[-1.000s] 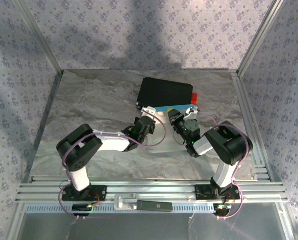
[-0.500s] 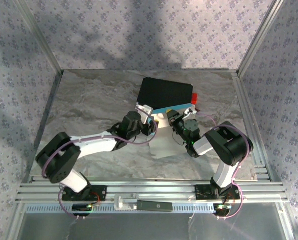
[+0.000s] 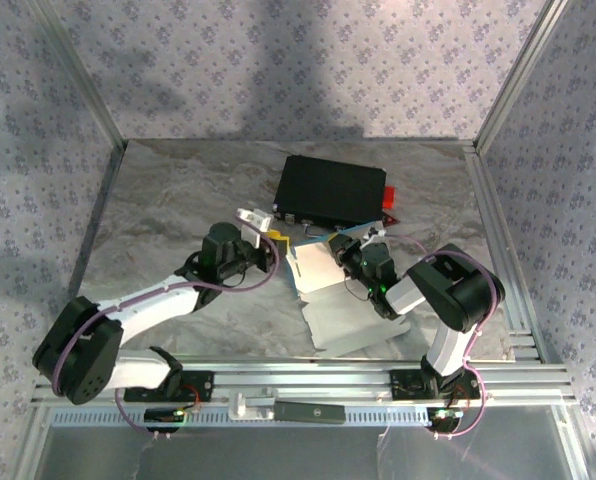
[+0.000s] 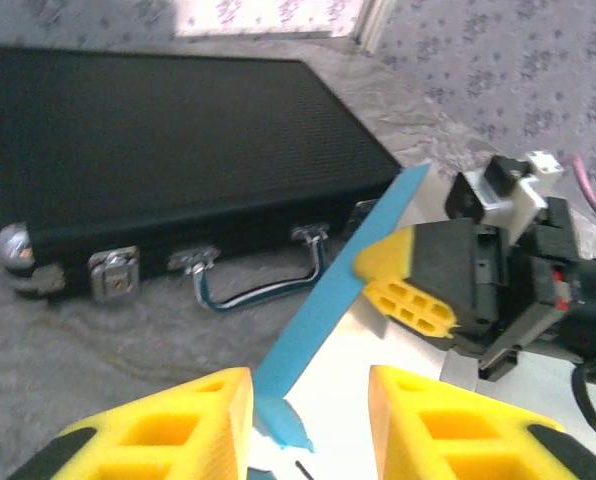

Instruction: Fold the paper box

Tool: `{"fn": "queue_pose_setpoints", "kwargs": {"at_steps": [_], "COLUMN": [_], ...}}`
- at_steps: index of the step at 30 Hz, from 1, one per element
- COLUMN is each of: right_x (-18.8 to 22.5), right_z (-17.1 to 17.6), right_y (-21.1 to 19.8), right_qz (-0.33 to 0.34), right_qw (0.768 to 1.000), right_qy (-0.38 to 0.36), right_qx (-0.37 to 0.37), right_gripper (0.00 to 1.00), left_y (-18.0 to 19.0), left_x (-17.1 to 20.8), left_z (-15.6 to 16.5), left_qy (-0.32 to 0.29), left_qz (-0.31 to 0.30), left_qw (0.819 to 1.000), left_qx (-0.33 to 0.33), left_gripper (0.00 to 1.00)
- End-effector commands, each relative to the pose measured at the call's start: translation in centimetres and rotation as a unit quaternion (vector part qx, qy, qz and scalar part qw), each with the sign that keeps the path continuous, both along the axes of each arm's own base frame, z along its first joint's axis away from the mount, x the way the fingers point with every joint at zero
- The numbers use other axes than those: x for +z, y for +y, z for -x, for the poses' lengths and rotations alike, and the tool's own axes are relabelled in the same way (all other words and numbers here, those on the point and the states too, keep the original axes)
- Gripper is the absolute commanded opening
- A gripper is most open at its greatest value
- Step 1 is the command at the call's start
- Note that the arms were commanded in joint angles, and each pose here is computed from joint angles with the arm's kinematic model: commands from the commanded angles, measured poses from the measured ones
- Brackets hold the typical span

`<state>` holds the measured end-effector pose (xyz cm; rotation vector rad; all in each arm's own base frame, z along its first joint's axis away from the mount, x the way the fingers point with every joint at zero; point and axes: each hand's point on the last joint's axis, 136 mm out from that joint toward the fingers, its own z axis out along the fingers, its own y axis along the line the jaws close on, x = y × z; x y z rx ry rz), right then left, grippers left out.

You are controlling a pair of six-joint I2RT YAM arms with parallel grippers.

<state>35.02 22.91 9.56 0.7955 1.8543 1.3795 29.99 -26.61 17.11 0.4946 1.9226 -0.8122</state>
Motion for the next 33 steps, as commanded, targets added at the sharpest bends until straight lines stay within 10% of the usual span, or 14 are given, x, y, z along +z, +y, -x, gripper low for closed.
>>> {"fn": "queue_pose_setpoints", "kwargs": {"at_steps": [1,14,33], "right_x": [-0.2,6.5,6.0], "right_z": [0.2,-2.7,-3.0], "right_y": [-0.5,-1.8,-1.8], "right_qz": [0.010,-0.028,-0.032], "right_qw": [1.000,0.997,0.997], "right_qy": [0.009,-0.065,-0.062], "right_qx": [-0.004,-0.027,-0.031], "right_gripper": [0.00,0.00,0.00], "left_y": [0.9,-1.0,-6.2], "left_x": [-1.8,-2.1,-1.6], "left_z": [-0.7,-3.0,-1.7], "left_qy": [0.049,0.071,0.024], "left_qz": [0.025,0.078,0.071], "left_qw": [0.998,0.994,0.993], "left_qx": [0.016,-0.006,-0.088], "left_gripper": [0.33,0.24,0.29]}}
